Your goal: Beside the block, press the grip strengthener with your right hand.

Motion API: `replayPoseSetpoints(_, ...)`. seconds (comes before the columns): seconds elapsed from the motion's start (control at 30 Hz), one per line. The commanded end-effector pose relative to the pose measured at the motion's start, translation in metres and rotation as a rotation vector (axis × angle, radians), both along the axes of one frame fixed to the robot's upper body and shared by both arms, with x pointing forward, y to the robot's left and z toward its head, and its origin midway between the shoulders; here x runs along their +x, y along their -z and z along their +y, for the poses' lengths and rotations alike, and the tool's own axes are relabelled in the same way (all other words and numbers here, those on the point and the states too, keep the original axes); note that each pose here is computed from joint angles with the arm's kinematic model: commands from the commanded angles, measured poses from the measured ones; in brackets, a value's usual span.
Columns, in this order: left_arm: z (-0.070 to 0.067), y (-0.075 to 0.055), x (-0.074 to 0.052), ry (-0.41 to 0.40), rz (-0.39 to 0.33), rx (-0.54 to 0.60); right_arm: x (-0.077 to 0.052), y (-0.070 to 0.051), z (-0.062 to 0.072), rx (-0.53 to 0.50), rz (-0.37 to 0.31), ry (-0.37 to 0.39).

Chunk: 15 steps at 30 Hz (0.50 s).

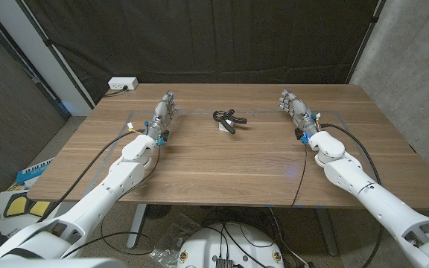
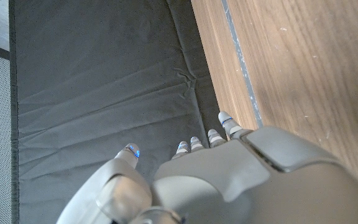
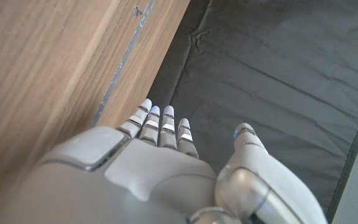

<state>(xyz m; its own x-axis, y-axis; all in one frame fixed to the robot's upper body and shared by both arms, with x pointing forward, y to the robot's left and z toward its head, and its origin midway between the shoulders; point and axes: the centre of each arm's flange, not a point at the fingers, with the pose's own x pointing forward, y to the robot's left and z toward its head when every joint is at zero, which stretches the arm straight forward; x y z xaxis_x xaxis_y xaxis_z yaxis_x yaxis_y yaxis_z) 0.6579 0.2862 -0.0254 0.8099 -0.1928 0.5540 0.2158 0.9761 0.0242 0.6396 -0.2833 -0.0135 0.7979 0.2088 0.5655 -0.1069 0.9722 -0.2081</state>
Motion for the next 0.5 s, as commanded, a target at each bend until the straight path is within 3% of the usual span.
replayPoseSetpoints(0.03, -0.002, 0.000, 0.003, 0.008, 0.002, 0.001, -0.013, -0.018, 0.012, -0.265, -0.054, 0.122)
replayPoseSetpoints(0.5, 0.001, 0.000, 0.001, 0.006, -0.002, -0.003, -0.021, -0.030, 0.031, -0.482, -0.066, 0.188)
